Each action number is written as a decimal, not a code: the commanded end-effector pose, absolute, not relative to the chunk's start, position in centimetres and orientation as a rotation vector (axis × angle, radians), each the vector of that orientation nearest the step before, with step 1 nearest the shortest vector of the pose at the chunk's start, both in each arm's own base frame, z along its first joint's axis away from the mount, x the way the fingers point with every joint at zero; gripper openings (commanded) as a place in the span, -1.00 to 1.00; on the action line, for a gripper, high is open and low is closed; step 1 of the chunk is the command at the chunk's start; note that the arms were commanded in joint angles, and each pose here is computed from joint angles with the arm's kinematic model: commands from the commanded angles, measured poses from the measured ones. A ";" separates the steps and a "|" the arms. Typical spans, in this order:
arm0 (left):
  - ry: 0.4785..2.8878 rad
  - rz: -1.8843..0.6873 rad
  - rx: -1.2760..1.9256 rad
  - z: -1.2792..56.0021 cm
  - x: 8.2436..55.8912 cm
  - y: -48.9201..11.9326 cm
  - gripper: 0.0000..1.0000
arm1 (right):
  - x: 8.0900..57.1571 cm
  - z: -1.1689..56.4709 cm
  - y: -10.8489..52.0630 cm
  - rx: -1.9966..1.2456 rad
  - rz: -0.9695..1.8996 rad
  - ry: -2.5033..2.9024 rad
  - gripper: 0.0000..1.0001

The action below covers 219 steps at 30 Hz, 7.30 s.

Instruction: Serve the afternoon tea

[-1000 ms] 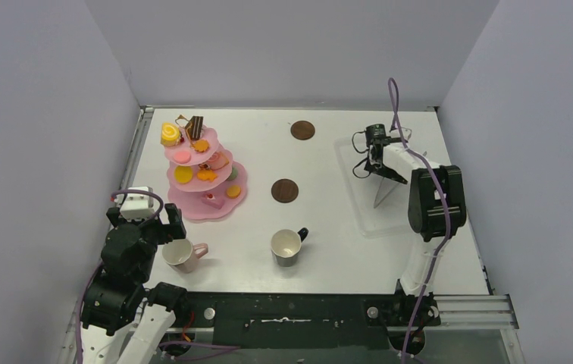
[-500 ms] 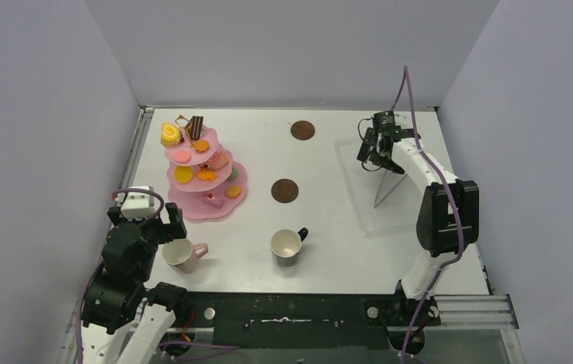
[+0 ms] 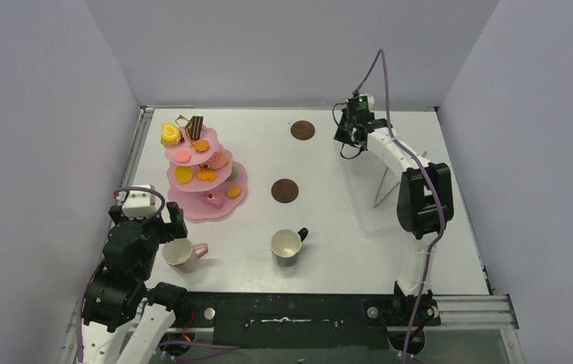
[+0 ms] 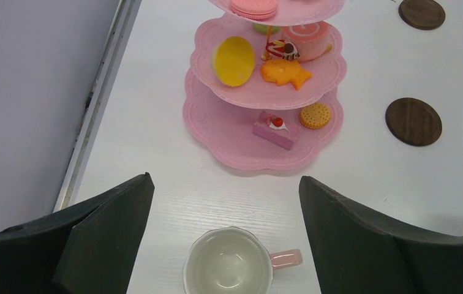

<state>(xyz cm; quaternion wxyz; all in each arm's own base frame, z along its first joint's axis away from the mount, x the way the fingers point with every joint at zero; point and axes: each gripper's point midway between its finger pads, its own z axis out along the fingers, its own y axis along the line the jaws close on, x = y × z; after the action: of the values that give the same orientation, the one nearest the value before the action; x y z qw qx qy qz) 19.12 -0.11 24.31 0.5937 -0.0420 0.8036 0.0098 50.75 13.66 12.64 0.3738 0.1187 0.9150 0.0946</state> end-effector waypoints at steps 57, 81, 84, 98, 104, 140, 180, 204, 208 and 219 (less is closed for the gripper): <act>1.794 -0.027 -0.072 26.0 19.5 -0.8 0.76 | 51.3 1.4 38.4 -0.190 0.631 2.362 -1.00; 1.808 -0.018 -0.075 25.8 19.4 -0.7 0.76 | 47.4 5.6 37.3 -0.149 0.533 2.444 -1.00; 1.833 -0.018 -0.060 25.6 19.8 -1.1 0.76 | 47.0 6.1 37.4 -0.115 0.558 2.447 -1.00; 1.864 -0.057 -0.019 25.9 20.9 -2.4 0.75 | 43.3 10.4 36.9 -0.163 0.682 2.429 -0.61; 1.866 -0.055 -0.027 25.5 20.5 -2.2 0.75 | 41.7 9.8 34.3 -0.188 0.619 2.465 -0.27; 1.828 0.014 -0.059 25.5 20.1 -0.8 0.74 | 38.2 3.0 31.5 -0.164 0.626 2.608 -0.19; 1.818 -0.020 -0.055 25.8 19.8 -1.1 0.75 | 33.0 18.7 24.8 -1.022 0.541 2.080 0.03; 1.806 -0.024 -0.057 25.9 19.7 -1.1 0.74 | 21.2 14.8 24.5 -2.085 0.536 1.401 0.27; 1.807 -0.021 -0.059 25.9 19.7 -1.0 0.75 | 21.1 14.2 26.2 -2.109 0.535 1.343 0.24; 1.806 -0.017 -0.063 25.8 19.6 -0.9 0.75 | 20.7 10.5 29.3 -2.207 0.496 1.337 0.18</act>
<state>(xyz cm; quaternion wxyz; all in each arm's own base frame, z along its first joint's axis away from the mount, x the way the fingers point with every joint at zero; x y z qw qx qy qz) 19.18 -0.93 24.25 0.5920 -0.0191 0.8057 -0.0013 19.83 27.88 10.33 0.2298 -0.8089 0.5052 0.1938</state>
